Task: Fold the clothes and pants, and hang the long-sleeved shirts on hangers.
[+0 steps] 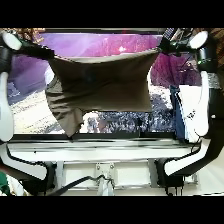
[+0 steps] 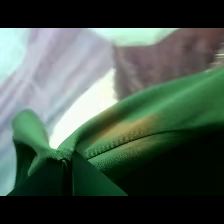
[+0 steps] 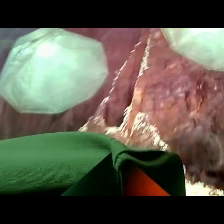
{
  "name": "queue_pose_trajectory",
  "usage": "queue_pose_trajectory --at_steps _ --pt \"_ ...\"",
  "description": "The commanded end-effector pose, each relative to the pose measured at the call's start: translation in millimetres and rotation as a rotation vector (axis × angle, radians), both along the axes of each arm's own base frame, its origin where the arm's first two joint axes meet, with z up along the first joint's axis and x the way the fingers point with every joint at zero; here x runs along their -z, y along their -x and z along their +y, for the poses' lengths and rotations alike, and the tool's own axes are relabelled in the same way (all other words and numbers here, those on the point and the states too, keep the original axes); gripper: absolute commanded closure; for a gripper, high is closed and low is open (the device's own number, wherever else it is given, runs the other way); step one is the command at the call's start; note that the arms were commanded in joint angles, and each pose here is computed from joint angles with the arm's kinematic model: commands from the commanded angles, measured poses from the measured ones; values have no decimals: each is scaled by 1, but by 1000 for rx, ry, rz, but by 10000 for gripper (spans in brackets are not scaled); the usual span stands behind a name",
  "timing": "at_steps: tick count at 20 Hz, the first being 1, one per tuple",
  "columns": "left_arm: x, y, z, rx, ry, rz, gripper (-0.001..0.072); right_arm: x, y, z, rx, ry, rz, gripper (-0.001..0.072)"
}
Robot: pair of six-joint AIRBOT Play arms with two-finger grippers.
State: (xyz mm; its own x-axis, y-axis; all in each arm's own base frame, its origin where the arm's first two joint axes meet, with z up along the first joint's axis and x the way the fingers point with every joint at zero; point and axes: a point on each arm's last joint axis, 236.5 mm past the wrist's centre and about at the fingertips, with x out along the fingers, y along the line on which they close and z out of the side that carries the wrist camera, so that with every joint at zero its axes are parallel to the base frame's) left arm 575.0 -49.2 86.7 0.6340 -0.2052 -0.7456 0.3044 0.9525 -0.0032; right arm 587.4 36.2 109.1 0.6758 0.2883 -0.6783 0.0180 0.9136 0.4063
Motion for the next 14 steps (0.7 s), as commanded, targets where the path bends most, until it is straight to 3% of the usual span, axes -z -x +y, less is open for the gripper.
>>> queue_pose_trajectory --at_steps 1,9,14 --pt "27 -36 -3 -34 -89 -84 709 45 -25 -6 30 -2 9 686" --pt "18 -47 23 -223 44 -108 709 74 -19 -3 -15 18 77 686" --pt "31 -32 25 -221 34 -22 709 85 0 3 -67 24 158 686"
